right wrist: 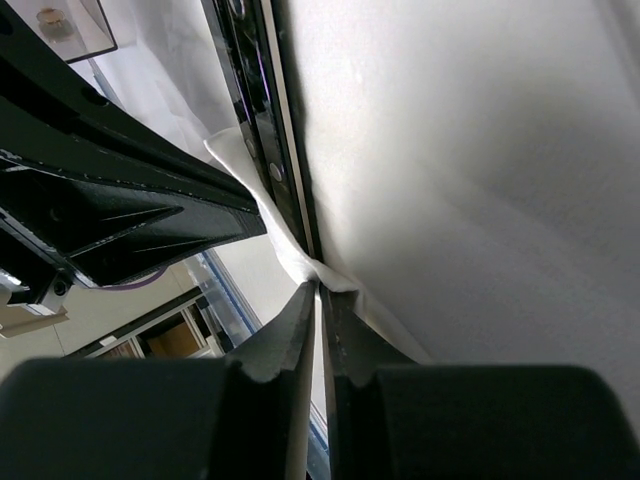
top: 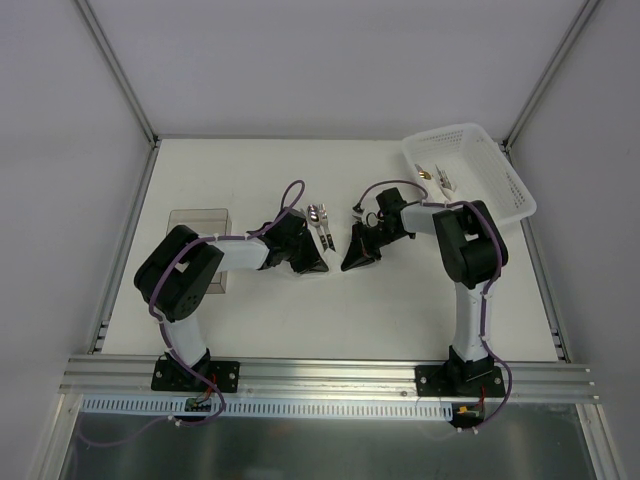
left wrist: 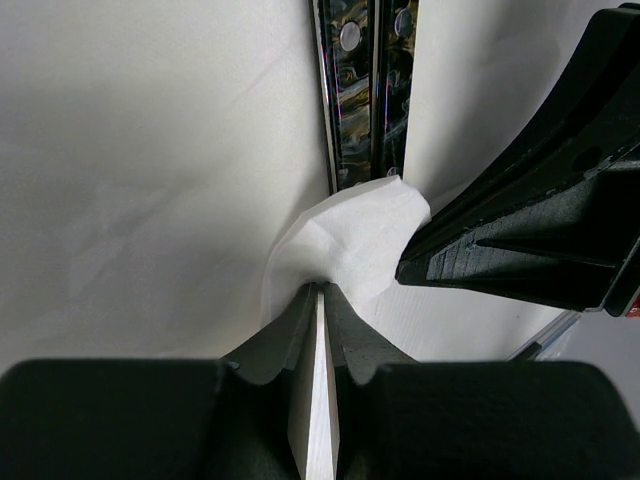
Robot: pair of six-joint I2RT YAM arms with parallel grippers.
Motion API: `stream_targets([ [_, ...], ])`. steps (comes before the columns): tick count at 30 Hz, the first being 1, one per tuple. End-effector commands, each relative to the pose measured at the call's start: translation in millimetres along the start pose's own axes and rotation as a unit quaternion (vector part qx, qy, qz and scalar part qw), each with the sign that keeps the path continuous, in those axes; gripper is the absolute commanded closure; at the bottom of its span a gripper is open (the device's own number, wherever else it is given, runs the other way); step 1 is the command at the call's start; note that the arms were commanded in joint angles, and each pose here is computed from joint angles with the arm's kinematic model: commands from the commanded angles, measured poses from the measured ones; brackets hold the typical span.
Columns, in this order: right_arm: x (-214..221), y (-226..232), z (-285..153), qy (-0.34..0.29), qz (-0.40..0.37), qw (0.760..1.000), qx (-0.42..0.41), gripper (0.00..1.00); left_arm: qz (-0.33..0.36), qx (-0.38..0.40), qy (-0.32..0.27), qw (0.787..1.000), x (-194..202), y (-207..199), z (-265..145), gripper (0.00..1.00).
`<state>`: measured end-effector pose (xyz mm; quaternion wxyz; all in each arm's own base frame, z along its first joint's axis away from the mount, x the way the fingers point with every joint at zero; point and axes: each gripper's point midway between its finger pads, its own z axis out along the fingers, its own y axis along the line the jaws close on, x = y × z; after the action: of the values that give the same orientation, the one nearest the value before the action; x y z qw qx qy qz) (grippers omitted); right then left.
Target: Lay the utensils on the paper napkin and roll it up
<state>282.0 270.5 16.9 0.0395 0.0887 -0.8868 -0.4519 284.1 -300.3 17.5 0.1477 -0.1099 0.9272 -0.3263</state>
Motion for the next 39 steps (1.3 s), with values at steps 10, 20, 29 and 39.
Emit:
stream_targets([
  [10, -20.8, 26.6, -17.9, -0.032, -0.028, 0.999, -0.018, 0.86, 0.01, -0.031, -0.002, 0.999, 3.9, 21.1, -2.7, 0.91],
  [20, -24.0, 14.9, -12.3, -0.033, -0.02, 0.999, -0.002, 0.87, 0.011, -0.03, -0.003, 0.999, 3.5, 20.2, -3.4, 0.91],
  [29, -20.1, -9.1, -3.3, -0.028, 0.001, 0.999, 0.034, 0.89, 0.024, -0.013, -0.008, 1.0, -0.4, 9.4, -8.7, 0.91],
  [39, -16.8, -16.1, -2.2, -0.021, 0.005, 0.999, 0.047, 0.89, 0.066, 0.07, -0.043, 0.994, -13.9, -35.5, -38.1, 0.81],
])
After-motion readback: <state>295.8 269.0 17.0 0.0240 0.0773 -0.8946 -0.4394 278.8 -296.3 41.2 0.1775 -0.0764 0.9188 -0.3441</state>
